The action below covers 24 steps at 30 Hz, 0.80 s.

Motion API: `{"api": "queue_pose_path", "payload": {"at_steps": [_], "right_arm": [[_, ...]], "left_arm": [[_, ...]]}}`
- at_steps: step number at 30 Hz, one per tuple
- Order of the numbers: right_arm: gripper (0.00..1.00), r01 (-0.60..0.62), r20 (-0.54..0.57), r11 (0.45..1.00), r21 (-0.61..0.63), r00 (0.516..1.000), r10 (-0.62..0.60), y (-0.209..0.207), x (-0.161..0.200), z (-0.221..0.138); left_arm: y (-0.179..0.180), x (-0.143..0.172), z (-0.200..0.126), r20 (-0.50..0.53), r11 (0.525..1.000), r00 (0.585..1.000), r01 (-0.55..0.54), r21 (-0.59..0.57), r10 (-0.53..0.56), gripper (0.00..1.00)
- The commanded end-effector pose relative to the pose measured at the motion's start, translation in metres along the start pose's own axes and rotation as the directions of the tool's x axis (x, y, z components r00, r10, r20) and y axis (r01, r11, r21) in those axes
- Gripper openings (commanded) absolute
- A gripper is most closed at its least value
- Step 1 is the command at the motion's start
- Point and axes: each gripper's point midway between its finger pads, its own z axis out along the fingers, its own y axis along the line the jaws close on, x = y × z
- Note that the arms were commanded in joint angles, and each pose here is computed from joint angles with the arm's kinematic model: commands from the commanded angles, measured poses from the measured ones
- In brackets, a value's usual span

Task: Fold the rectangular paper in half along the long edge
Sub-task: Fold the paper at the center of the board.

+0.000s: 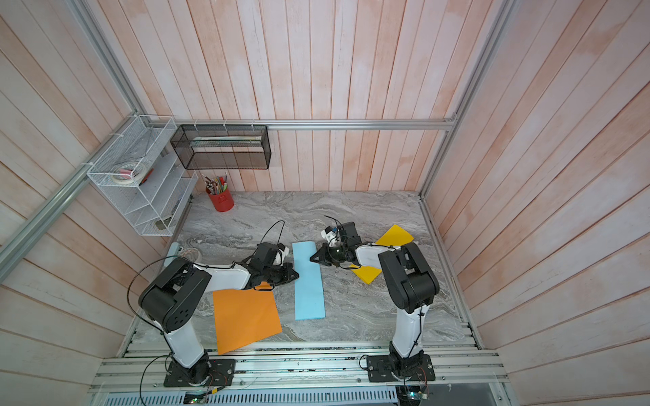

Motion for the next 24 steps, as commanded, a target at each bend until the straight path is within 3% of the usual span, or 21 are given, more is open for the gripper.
{"api": "queue_pose_path", "payload": {"at_steps": [1,12,19,24], "right_arm": [[0.00,-0.003,-0.014,1.000,-0.014,1.000,0.003,-0.010,0.005,0.001],[0.00,-0.132,0.006,0.983,0.128,0.991,0.133,-0.090,0.034,-0.025],[0.00,-0.025,0.024,0.998,0.059,0.999,0.023,-0.035,0.013,-0.034],[0.00,0.010,0.007,1.000,0.029,1.000,-0.011,-0.015,0.000,-0.017]], "left_arm": [[0.042,0.038,0.009,-0.116,0.988,0.991,0.048,-0.147,-0.066,0.00],[0.046,0.042,0.010,-0.127,0.986,0.990,0.049,-0.158,-0.069,0.00],[0.048,0.044,0.010,-0.130,0.986,0.989,0.050,-0.161,-0.071,0.00],[0.047,0.044,0.011,-0.133,0.986,0.988,0.051,-0.158,-0.072,0.00]]}}
